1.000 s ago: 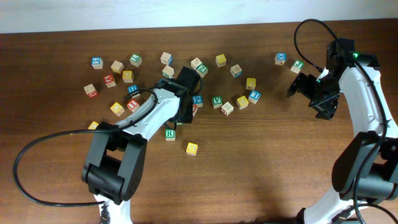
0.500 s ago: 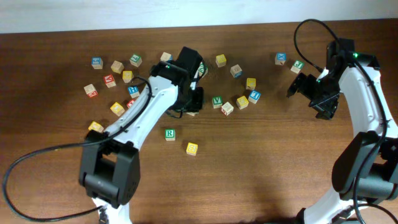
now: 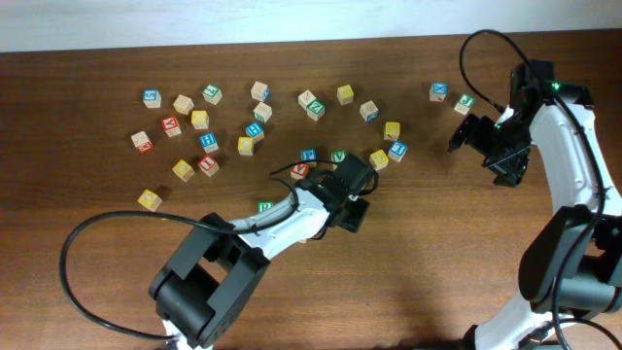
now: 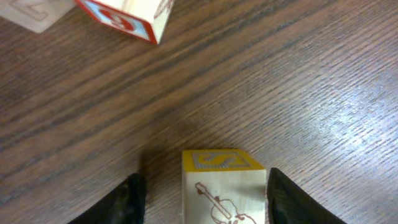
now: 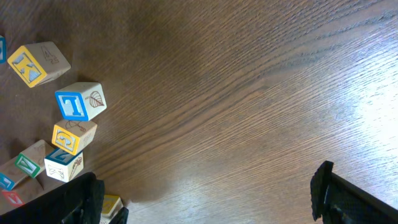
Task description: Spell out RSS
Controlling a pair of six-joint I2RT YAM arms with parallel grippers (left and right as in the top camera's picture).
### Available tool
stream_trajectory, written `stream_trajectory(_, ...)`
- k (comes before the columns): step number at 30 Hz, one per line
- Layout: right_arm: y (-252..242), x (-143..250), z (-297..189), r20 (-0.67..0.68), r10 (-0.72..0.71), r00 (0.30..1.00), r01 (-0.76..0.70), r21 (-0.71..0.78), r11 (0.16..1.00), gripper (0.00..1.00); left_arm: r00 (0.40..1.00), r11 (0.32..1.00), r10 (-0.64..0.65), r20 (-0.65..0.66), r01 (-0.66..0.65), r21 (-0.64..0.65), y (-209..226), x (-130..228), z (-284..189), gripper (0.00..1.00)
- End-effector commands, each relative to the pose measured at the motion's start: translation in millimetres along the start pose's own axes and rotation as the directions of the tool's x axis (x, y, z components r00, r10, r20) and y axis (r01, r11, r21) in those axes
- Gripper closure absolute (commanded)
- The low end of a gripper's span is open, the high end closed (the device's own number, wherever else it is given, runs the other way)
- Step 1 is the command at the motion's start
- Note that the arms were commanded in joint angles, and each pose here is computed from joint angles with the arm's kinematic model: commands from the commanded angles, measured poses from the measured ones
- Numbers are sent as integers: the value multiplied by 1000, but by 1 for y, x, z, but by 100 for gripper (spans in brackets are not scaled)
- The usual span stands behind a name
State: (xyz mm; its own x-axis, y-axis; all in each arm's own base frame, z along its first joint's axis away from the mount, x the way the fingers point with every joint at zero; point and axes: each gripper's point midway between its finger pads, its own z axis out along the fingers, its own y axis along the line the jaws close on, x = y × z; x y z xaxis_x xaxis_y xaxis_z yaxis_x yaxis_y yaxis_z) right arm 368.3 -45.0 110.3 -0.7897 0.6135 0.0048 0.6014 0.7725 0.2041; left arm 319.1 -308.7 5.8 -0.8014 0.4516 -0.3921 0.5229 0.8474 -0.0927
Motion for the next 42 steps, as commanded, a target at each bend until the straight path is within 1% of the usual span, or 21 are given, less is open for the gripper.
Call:
stream_trajectory(1, 7, -1, -11, 24, -10, 1000, 11, -26, 1000, 2, 1000, 999, 7, -18, -8, -37, 8, 9, 1, 39)
stream_trajectory(4, 7, -1, -11, 24, -10, 1000, 11, -26, 1000, 2, 1000, 999, 7, -14, -7, -36, 6, 2, -10, 52)
stream_trajectory(5, 7, -1, -11, 24, -10, 1000, 11, -26, 1000, 2, 1000, 999, 7, 8, -7, -31, 4, -7, -20, 70)
stream_trajectory(6, 7, -1, -11, 24, -10, 1000, 11, -26, 1000, 2, 999, 1000, 6, 41, -6, -8, -2, -18, -32, 80)
stream_trajectory(7, 7, -1, -11, 24, -10, 1000, 11, -26, 1000, 2, 998, 999, 6, 56, -8, 39, -10, -24, -40, 85)
stream_trajectory(9, 7, -1, -11, 24, -10, 1000, 11, -26, 1000, 2, 999, 969, 12, 47, -23, 246, -47, -25, -52, 89)
stream_trajectory(12, 7, -1, -11, 24, -10, 1000, 11, -26, 1000, 2, 1000, 963, 14, 11, -17, 271, -50, -16, -45, 88)
stream_trajectory(15, 7, -1, -11, 24, -10, 1000, 11, -26, 1000, 2, 1000, 997, 7, -7, -7, 75, -15, -8, -17, 81)
stream_trajectory(19, 7, -1, -11, 24, -10, 1000, 11, -26, 1000, 2, 997, 999, 6, -79, -3, 40, -7, 11, 12, 76)
stream_trajectory(22, 7, -1, -11, 24, -10, 1000, 11, -26, 1000, 2, 995, 999, 6, -102, -3, 34, -7, 15, 10, 29)
stream_trajectory(24, 7, -1, -11, 24, -10, 1000, 11, -26, 1000, 2, 994, 1000, 1, -105, 3, 31, -7, 1, -7, 10)
stream_trajectory(27, 7, -1, -11, 24, -10, 1000, 11, -26, 1000, 2, 997, 997, 70, -45, -68, 37, -4, -41, -53, 11)
stream_trajectory(28, 7, -1, -11, 24, -10, 1000, 11, -26, 1000, 2, 998, 997, 58, -13, -57, 44, -9, -59, -73, 25)
stream_trajectory(29, 7, -1, -11, 24, -10, 1000, 11, -26, 1000, 2, 1000, 998, -28, -13, 28, 56, -14, -67, -85, 28)
stream_trajectory(31, 7, -1, -11, 24, -10, 1000, 11, -26, 1000, 2, 916, 919, -391, -89, 394, 16, -14, -59, -101, 39)
stream_trajectory(33, 7, -1, -11, 24, -10, 1000, 11, -26, 1000, 2, 803, 810, -585, -116, 586, -27, -19, -48, -98, 19)
stream_trajectory(34, 7, -1, -11, 24, -10, 1000, 11, -26, 1000, 2, 789, 797, -601, -125, 603, -23, -25, -47, -99, 7)
stream_trajectory(35, 7, -1, -11, 24, -10, 1000, 11, -26, 1000, 2, 787, 793, -610, -92, 607, -60, -25, -45, -95, 30)
stream_trajectory(36, 7, -1, -11, 24, -10, 1000, 11, -26, 1000, 2, 751, 754, -657, -67, 651, -90, -24, -43, -93, 33)
stream_trajectory(38, 7, -1, -11, 24, -10, 1000, 11, -26, 1000, 2, 653, 650, -757, -35, 746, -146, -28, -35, -79, 29)
stream_trajectory(42, 7, -1, -11, 24, -10, 1000, 11, -26, 1000, 2, 529, 517, -848, -35, 811, -275, -29, -6, -31, 27)
